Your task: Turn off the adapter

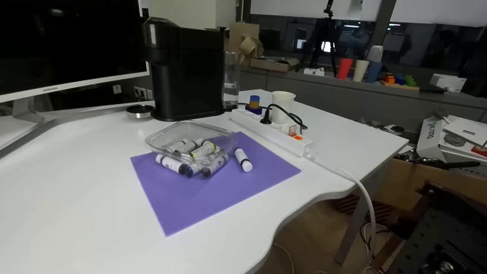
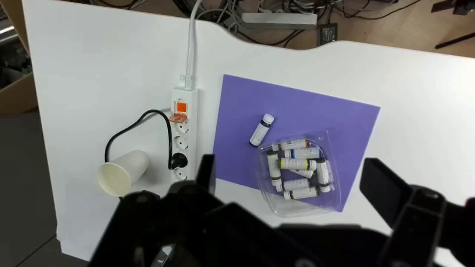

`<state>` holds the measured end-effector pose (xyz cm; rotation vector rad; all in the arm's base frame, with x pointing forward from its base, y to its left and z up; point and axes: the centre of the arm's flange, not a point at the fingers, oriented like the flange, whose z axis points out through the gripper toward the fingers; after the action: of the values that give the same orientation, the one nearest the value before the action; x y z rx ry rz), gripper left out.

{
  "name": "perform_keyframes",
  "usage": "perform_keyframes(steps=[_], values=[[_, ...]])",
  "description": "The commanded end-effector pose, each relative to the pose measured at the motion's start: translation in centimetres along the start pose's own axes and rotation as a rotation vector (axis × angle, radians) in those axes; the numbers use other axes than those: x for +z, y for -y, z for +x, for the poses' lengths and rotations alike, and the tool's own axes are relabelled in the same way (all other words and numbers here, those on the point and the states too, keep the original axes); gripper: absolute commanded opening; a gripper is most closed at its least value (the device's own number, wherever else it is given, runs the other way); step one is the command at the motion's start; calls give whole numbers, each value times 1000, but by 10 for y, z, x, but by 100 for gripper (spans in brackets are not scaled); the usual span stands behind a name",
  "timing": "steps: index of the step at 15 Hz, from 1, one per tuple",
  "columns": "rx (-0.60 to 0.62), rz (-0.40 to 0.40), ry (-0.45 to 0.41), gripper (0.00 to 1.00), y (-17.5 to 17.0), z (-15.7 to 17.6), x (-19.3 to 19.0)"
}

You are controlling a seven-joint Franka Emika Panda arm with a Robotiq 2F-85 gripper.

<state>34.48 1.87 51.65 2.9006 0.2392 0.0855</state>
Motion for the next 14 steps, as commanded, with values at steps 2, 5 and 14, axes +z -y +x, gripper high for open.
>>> perform_keyframes(steps=[2,5,14], values=[[0,0,0,100,0,0,0],[0,0,0,100,0,0,0],[9,-2,4,100,-5,3,3]])
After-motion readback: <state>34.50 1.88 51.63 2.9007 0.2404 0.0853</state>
